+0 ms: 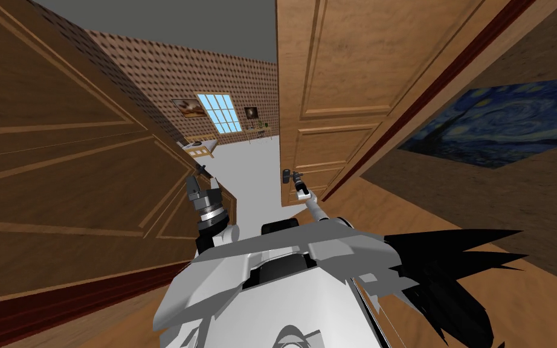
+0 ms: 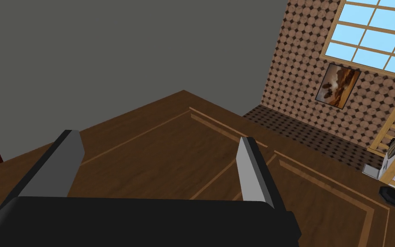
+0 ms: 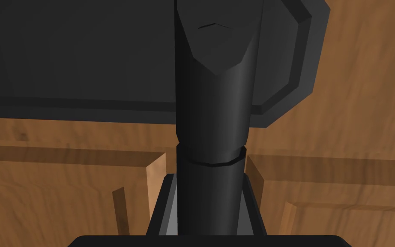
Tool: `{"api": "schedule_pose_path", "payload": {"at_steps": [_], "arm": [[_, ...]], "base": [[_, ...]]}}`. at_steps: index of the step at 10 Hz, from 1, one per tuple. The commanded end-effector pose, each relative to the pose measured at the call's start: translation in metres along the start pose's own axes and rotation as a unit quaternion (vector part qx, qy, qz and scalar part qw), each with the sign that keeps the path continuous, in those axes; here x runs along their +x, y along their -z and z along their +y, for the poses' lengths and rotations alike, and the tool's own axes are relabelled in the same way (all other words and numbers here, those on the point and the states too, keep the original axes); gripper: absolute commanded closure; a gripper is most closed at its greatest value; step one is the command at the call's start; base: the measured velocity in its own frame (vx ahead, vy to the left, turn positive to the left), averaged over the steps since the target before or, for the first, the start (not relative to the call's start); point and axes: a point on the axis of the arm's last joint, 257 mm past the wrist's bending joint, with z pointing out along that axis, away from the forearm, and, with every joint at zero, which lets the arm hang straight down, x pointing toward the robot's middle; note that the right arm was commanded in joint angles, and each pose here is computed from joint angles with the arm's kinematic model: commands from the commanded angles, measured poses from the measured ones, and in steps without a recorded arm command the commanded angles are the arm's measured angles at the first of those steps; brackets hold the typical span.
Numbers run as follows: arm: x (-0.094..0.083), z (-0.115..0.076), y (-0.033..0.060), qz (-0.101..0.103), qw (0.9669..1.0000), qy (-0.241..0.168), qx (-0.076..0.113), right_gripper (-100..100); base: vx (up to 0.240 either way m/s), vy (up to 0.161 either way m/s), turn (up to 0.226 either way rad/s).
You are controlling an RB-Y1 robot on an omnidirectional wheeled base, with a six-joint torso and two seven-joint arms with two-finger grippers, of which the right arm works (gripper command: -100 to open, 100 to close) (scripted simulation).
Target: Push the door open
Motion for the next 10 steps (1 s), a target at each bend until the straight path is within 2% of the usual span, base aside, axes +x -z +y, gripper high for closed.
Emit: {"api": "schedule_pose_path", "payload": {"at_steps": [1, 4, 10], "arm": [[-0.024, 0.007, -0.0028, -0.019, 0.9998, 0.002, -0.006, 100], [-0.041, 0.005, -0.0014, -0.039, 0.9992, -0.005, -0.005, 100], [-0.057, 0.001, 0.0018, -0.064, 0.9977, -0.021, -0.002, 100]], "base": [[0.173, 0.16, -0.12], [0.164, 0.151, -0.106], [0.161, 0.108, -0.073]]}}
